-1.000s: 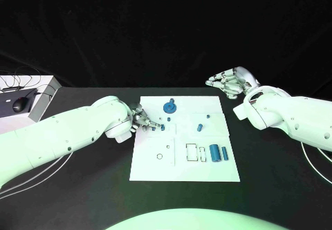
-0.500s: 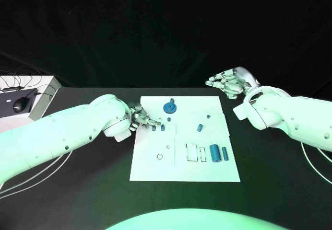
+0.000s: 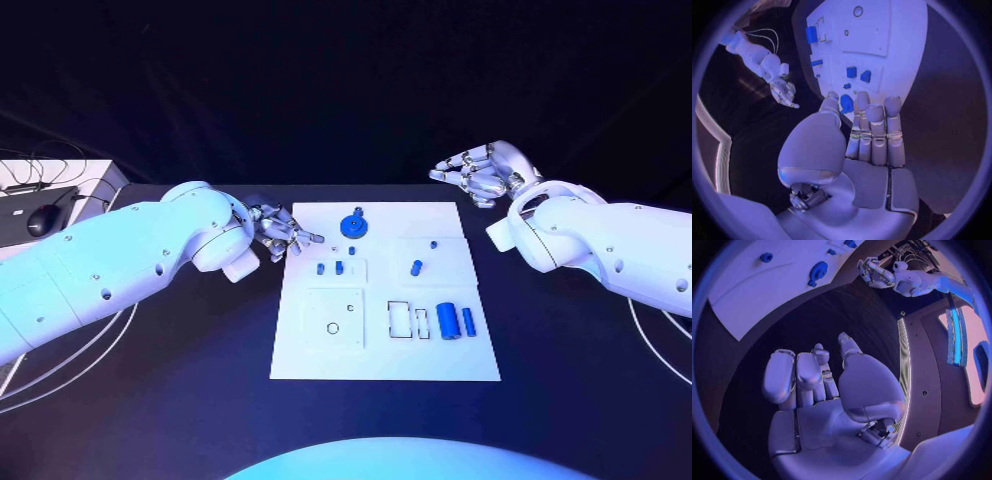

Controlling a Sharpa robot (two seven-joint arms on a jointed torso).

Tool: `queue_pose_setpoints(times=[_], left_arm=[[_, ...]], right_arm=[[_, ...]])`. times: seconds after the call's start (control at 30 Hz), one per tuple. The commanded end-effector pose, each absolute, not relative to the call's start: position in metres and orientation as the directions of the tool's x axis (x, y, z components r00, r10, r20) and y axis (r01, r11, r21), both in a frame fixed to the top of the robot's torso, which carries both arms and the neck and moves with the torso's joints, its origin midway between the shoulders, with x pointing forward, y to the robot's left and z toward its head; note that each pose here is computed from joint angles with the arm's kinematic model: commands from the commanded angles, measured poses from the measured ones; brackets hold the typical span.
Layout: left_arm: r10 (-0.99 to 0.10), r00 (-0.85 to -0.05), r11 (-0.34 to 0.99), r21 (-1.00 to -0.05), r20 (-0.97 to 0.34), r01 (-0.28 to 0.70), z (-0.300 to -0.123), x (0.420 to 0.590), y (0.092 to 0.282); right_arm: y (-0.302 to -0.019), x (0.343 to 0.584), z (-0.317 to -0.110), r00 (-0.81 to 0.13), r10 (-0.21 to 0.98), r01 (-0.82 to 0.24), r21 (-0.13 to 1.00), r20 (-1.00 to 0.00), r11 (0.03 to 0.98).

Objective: Assemble the parts on the task board

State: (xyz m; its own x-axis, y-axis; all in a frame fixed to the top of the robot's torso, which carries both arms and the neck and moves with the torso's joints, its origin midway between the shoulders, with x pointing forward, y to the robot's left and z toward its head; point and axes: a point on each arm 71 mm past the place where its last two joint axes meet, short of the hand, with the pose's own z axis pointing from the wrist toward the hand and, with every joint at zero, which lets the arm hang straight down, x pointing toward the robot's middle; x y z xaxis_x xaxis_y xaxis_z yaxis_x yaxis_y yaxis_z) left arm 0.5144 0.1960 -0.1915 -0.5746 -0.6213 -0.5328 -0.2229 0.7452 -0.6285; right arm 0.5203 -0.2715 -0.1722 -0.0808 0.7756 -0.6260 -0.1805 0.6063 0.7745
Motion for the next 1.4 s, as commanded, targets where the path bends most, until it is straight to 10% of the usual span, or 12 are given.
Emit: queue_pose_setpoints(times=[0.03,0.27,0.63,1.4], left_arm=[[-0.726,-0.55,0.58,-0.797,-0.412,-0.168,-0.182,0.518,0.192],[-0.744,-0.467,0.504,-0.86,-0.479,0.079,-0.166,0.523,0.187],[-0.522,-0.281,0.614,-0.583,-0.806,0.532,-0.166,0.514,0.153],[-0.165,-0.162,0.712,-0.231,-0.973,0.663,-0.201,0.518,0.114]], right_arm=[[-0.272,0.52,-0.17,-0.07,0.774,-0.199,0.769,-0.629,0.607],[-0.273,0.521,-0.169,-0.056,0.78,-0.211,0.771,-0.623,0.601],[-0.276,0.523,-0.168,-0.032,0.799,-0.229,0.783,-0.6,0.579],[-0.27,0.524,-0.166,-0.025,0.821,-0.259,0.797,-0.57,0.546]])
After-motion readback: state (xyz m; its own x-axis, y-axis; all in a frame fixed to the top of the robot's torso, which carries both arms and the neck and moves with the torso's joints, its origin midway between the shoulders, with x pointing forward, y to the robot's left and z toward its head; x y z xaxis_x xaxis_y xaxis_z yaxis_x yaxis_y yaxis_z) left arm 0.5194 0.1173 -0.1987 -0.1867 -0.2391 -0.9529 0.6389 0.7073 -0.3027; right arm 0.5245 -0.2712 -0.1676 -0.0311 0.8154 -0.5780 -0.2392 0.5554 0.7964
